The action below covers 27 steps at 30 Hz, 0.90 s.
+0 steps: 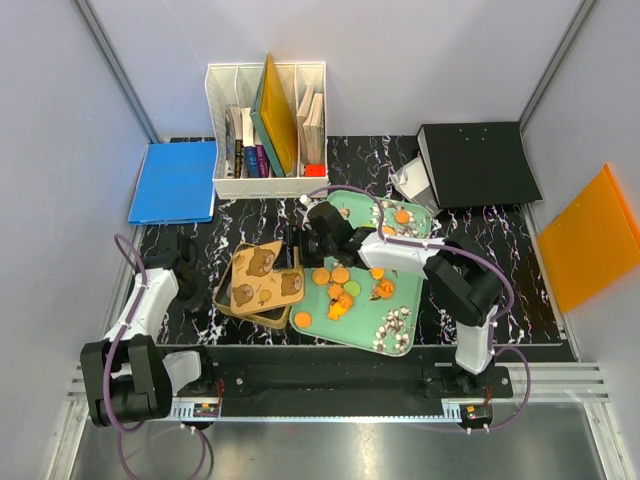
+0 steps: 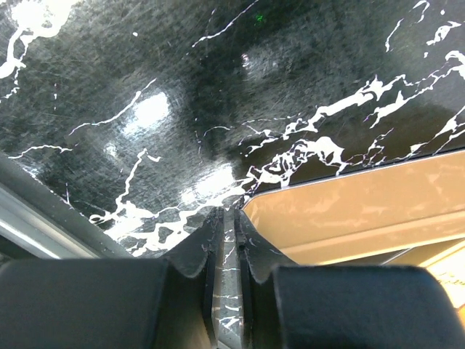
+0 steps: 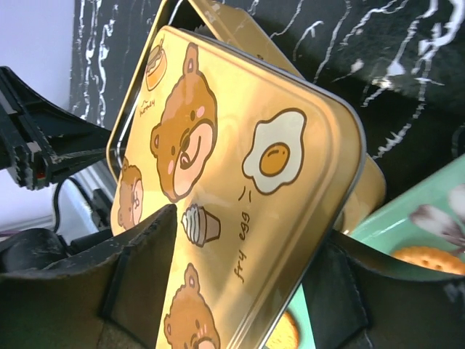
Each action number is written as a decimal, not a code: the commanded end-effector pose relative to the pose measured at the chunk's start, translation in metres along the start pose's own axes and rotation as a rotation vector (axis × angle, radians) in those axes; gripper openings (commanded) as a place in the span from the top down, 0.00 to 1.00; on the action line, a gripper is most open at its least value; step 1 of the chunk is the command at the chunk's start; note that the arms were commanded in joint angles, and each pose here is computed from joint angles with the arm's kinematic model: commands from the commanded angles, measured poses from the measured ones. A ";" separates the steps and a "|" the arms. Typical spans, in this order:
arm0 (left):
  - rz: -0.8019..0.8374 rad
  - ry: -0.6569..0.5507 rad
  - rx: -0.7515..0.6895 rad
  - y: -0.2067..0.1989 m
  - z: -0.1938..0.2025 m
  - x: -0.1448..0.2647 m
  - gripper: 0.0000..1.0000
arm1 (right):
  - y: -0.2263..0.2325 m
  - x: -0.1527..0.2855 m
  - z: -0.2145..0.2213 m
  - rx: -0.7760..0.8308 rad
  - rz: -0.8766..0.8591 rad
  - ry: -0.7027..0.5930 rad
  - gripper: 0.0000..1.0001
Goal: Pack the cookies
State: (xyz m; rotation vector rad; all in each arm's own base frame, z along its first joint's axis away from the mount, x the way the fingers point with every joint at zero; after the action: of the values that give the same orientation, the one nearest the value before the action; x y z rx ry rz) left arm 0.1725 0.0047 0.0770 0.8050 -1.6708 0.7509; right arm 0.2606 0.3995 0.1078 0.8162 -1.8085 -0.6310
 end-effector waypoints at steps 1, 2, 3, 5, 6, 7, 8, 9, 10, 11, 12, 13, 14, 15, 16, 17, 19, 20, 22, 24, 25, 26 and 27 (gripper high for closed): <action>0.041 -0.007 0.002 -0.007 -0.003 0.002 0.87 | -0.052 0.018 0.016 0.014 0.237 0.042 0.26; 0.044 -0.007 0.004 -0.007 -0.003 0.002 0.87 | -0.053 0.019 0.014 0.020 0.241 0.040 0.25; 0.044 -0.007 0.004 -0.007 -0.002 0.003 0.87 | -0.054 0.021 0.014 0.021 0.253 0.042 0.25; 0.049 -0.008 0.006 -0.008 -0.002 0.003 0.87 | -0.056 0.024 0.011 0.035 0.272 0.030 0.25; 0.052 -0.011 0.006 -0.008 -0.003 0.004 0.87 | -0.058 0.026 0.011 0.037 0.283 0.032 0.25; 0.052 -0.009 0.006 -0.007 -0.002 0.003 0.87 | -0.061 0.027 0.011 0.045 0.298 0.028 0.25; 0.052 -0.011 0.005 -0.007 -0.002 0.004 0.87 | -0.062 0.029 0.011 0.047 0.305 0.028 0.25; 0.052 -0.011 0.005 -0.006 -0.001 0.004 0.87 | -0.061 0.030 0.009 0.049 0.308 0.023 0.25; 0.055 -0.009 0.005 -0.006 -0.001 0.004 0.87 | -0.063 0.031 0.009 0.056 0.319 0.020 0.25; 0.053 -0.005 0.006 -0.006 0.000 0.003 0.87 | -0.063 0.032 0.008 0.056 0.324 0.017 0.25; 0.054 -0.006 0.006 -0.006 0.000 0.003 0.87 | -0.064 0.034 0.008 0.059 0.330 0.017 0.25; 0.055 -0.003 0.007 -0.005 0.001 0.003 0.87 | -0.065 0.036 0.006 0.064 0.340 0.009 0.25; 0.057 -0.004 0.007 -0.005 0.001 0.003 0.87 | -0.065 0.037 0.005 0.064 0.345 0.006 0.25; 0.059 -0.006 0.009 -0.006 0.001 0.003 0.87 | -0.065 0.039 0.005 0.064 0.349 0.005 0.25; 0.062 -0.003 0.009 -0.006 0.001 0.003 0.87 | -0.066 0.040 0.005 0.069 0.354 0.006 0.25; 0.063 -0.004 0.008 -0.007 0.001 0.003 0.87 | -0.067 0.040 0.006 0.068 0.359 0.012 0.25; 0.067 -0.002 0.008 -0.008 0.001 0.003 0.87 | -0.069 0.041 0.006 0.072 0.372 0.013 0.25; 0.067 -0.002 0.008 -0.008 0.000 0.003 0.87 | -0.072 0.042 0.007 0.070 0.386 0.017 0.25; 0.072 0.001 0.008 -0.009 0.000 0.003 0.87 | -0.075 0.042 0.008 0.073 0.400 0.022 0.24; 0.074 0.001 0.008 -0.010 0.000 0.003 0.87 | -0.079 0.042 0.011 0.069 0.419 0.033 0.24; 0.076 0.001 0.010 -0.011 0.000 0.003 0.87 | -0.081 0.042 0.011 0.073 0.429 0.035 0.23; 0.074 0.003 0.006 -0.011 -0.001 0.003 0.87 | -0.084 0.042 0.013 0.072 0.445 0.046 0.23; 0.075 0.006 0.006 -0.011 0.000 0.002 0.87 | -0.087 0.040 0.013 0.074 0.458 0.049 0.23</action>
State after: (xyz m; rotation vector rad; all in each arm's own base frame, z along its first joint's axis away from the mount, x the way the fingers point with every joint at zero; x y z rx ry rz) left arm 0.1732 0.0006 0.0773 0.7748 -1.6776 0.7782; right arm 0.2675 0.3653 0.1116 0.7028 -1.9372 -0.4721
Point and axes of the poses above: each gripper's point midway between its finger pads, its own x axis back along the fingers, its own y axis along the line the jaws close on, z = x × y, the point moved 4 cm from there along x, back along the fingers, and after that the axes turned 8 degrees about -x, right-handed, at the moved point
